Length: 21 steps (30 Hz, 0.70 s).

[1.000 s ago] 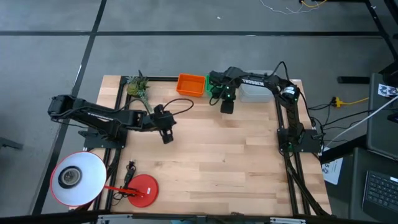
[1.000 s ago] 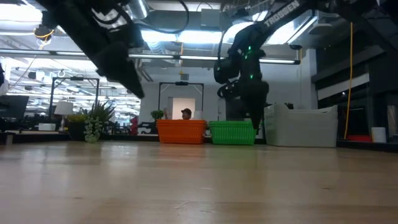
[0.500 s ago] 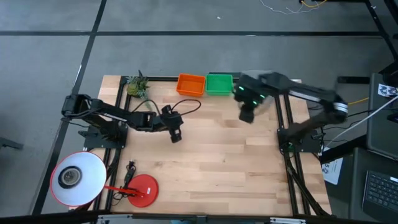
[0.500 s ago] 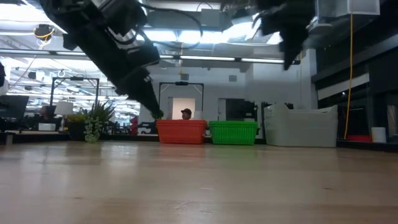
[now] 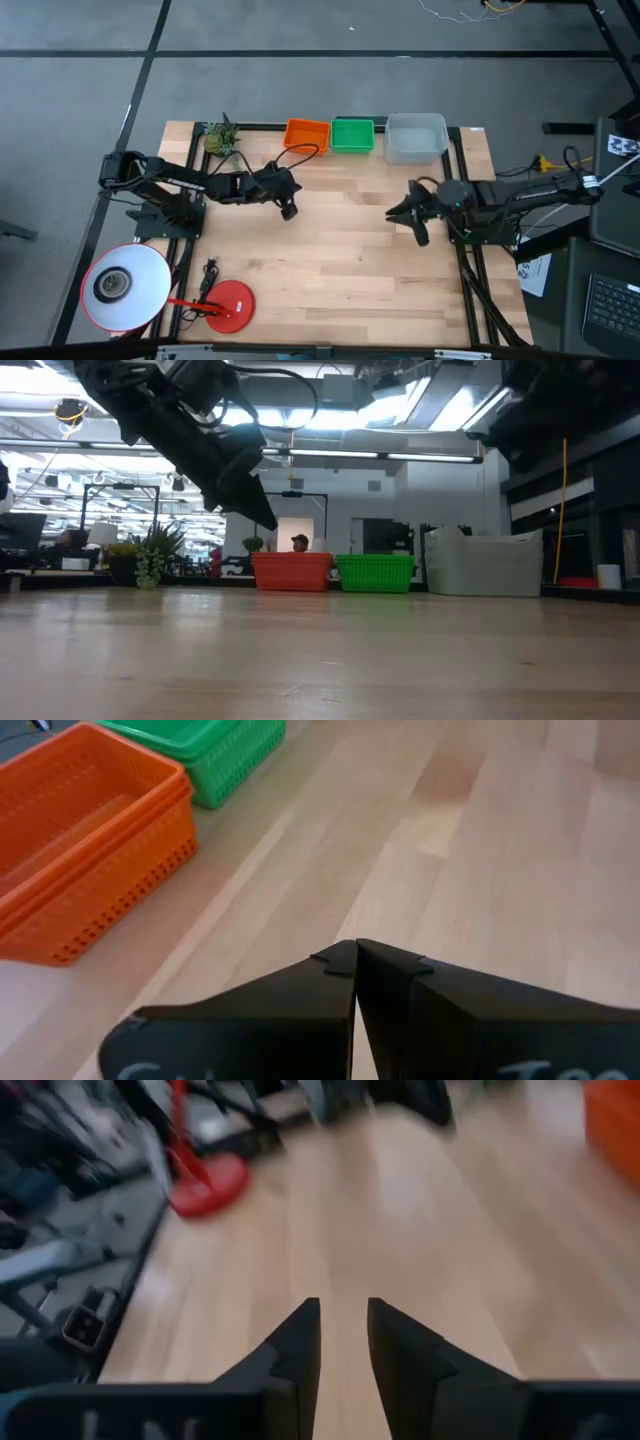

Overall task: Stack baskets by color
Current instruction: Adjust the stacked bins

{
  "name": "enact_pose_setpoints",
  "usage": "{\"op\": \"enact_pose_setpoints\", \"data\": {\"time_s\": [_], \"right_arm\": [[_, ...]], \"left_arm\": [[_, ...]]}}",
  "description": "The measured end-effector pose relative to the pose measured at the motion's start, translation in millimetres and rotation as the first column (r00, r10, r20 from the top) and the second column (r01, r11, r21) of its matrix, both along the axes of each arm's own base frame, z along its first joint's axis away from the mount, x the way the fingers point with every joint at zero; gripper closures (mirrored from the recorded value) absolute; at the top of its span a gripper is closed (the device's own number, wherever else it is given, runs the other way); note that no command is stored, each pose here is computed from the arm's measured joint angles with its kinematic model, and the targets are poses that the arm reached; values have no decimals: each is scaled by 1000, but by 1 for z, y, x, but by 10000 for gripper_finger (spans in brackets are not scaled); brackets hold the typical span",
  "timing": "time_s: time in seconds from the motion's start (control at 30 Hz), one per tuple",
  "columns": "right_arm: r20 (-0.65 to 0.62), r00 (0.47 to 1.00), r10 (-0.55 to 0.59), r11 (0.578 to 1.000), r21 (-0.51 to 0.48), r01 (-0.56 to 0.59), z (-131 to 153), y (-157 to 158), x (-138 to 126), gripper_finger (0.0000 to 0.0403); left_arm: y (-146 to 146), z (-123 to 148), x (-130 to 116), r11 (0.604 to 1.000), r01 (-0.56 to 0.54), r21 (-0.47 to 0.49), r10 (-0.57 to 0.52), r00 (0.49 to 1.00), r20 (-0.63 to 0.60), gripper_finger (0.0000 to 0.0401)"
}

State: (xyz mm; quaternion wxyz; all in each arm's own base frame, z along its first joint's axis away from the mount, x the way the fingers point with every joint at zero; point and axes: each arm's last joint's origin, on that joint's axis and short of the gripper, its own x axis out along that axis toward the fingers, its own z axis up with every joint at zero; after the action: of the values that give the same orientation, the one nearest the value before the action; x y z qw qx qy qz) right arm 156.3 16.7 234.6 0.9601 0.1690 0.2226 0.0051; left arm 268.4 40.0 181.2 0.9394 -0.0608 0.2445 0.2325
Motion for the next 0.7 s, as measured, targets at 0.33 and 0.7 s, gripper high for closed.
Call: {"op": "enact_pose_setpoints", "data": {"time_s": [0.33,0.7], "right_arm": [[235,967,94,962,-272,-27,-33,9,-21,317],[335,941,41,957,-284,60,-45,-1,-56,317]], "left_arm": [[-3,1,1,999,-12,-38,13,1000,27,400],[0,3,2,998,-30,-48,33,998,62,400]]}}
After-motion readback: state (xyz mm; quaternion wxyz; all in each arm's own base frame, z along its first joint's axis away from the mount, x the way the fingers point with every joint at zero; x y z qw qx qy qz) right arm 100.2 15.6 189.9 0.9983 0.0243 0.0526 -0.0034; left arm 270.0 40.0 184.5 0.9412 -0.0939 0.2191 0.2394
